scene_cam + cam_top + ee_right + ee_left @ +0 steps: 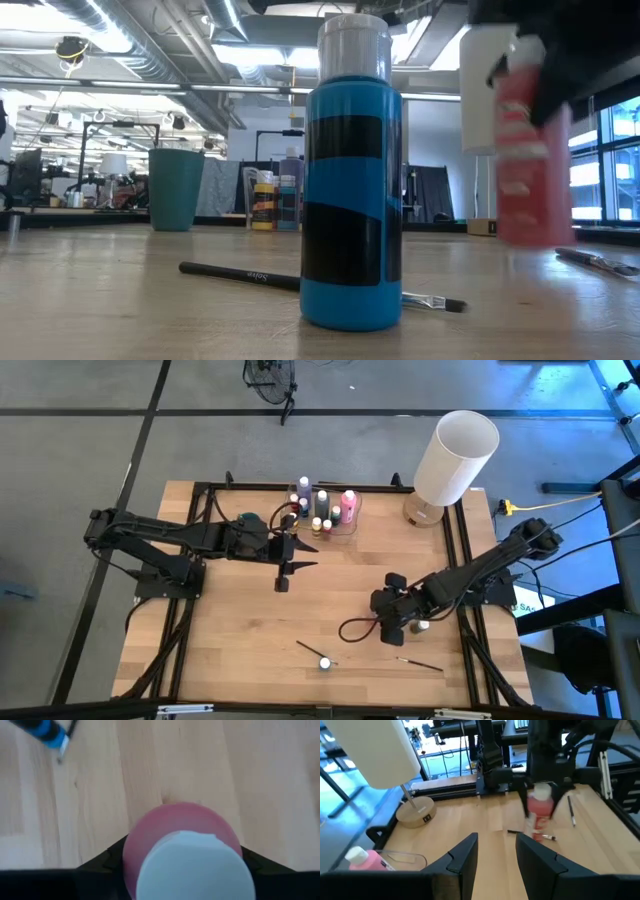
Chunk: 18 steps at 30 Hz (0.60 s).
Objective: Pick & Place Paint Supplies
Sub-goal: Put the red paint bottle into the transparent bin
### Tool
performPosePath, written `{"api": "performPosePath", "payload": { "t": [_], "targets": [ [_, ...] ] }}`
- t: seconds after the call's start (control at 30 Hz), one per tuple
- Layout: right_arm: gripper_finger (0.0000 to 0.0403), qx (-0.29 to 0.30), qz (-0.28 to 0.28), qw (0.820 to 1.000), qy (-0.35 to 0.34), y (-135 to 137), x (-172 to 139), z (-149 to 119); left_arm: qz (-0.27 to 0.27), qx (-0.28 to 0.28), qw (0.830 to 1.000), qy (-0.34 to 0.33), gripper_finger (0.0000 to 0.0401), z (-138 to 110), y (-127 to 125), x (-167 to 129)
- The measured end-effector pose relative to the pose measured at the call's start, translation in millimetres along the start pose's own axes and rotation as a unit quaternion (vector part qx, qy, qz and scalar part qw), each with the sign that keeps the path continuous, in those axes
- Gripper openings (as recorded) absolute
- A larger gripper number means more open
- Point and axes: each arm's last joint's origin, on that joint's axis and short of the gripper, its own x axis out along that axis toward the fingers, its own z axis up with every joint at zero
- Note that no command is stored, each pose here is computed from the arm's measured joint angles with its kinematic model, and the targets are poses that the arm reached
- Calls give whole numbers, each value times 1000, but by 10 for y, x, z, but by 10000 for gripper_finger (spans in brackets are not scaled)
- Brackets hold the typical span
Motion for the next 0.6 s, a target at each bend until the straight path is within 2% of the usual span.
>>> {"api": "performPosePath", "payload": {
  "t": [0.23, 0.43, 0.6],
  "targets": [
    [201, -8, -97, 995, -38, -137, -483, 319, -5, -10, 1000, 26, 127, -51, -18, -3],
    [201, -6, -110, 990, -92, -386, -814, 703, -14, -41, 998, 42, 127, -77, -71, -11],
    [201, 13, -135, 983, -122, -738, -957, 960, -35, -34, 997, 52, 127, -81, -189, -70]
  ]
}}
